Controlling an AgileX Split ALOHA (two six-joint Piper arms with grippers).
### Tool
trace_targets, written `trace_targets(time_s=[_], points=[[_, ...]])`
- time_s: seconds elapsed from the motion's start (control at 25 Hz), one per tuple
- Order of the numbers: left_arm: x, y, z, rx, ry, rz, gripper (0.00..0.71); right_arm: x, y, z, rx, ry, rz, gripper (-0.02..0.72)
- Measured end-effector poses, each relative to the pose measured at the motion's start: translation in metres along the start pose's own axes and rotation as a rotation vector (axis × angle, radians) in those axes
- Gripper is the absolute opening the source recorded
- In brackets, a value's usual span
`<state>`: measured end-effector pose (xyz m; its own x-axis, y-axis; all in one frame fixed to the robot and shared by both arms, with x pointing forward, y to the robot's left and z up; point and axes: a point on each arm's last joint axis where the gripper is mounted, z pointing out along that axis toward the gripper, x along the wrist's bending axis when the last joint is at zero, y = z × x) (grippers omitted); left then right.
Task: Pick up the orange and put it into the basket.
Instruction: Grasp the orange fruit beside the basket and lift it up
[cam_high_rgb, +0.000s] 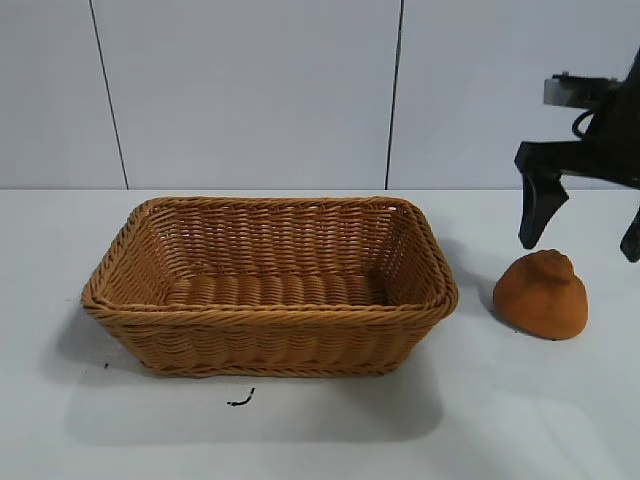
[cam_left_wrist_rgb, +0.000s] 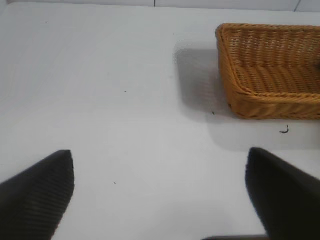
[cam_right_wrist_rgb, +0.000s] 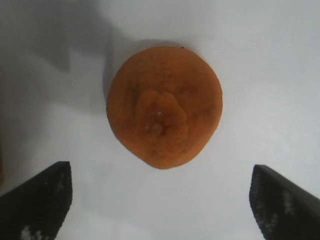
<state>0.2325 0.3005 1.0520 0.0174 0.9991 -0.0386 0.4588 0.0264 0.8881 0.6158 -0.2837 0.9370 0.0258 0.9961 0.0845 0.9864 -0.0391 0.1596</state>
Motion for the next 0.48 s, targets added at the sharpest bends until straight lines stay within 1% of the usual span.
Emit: trace_targets(time_s=[0.2, 0.28, 0.36, 0.4, 0.44, 0.48], points=[[0.0, 0.0, 0.0, 0.0, 0.0, 0.0, 0.667, -0.002, 0.004, 0.024, -0.007, -0.005, 0.014, 0.619], [0.0, 0.0, 0.0, 0.0, 0.0, 0.0, 0.667, -0.002, 0.005, 0.029, -0.011, -0.006, 0.023, 0.561], [0.0, 0.0, 0.0, 0.0, 0.0, 0.0, 0.667, -0.003, 0.005, 0.031, -0.005, -0.006, 0.033, 0.475], [0.0, 0.0, 0.0, 0.0, 0.0, 0.0, 0.667, -0.003, 0.005, 0.032, -0.002, -0.006, 0.036, 0.412], [0.0, 0.0, 0.0, 0.0, 0.0, 0.0, 0.667, -0.003, 0.005, 0.033, -0.002, -0.006, 0.036, 0.317], [0.0, 0.0, 0.0, 0.0, 0.0, 0.0, 0.667, -0.003, 0.005, 0.033, -0.001, -0.006, 0.036, 0.239]])
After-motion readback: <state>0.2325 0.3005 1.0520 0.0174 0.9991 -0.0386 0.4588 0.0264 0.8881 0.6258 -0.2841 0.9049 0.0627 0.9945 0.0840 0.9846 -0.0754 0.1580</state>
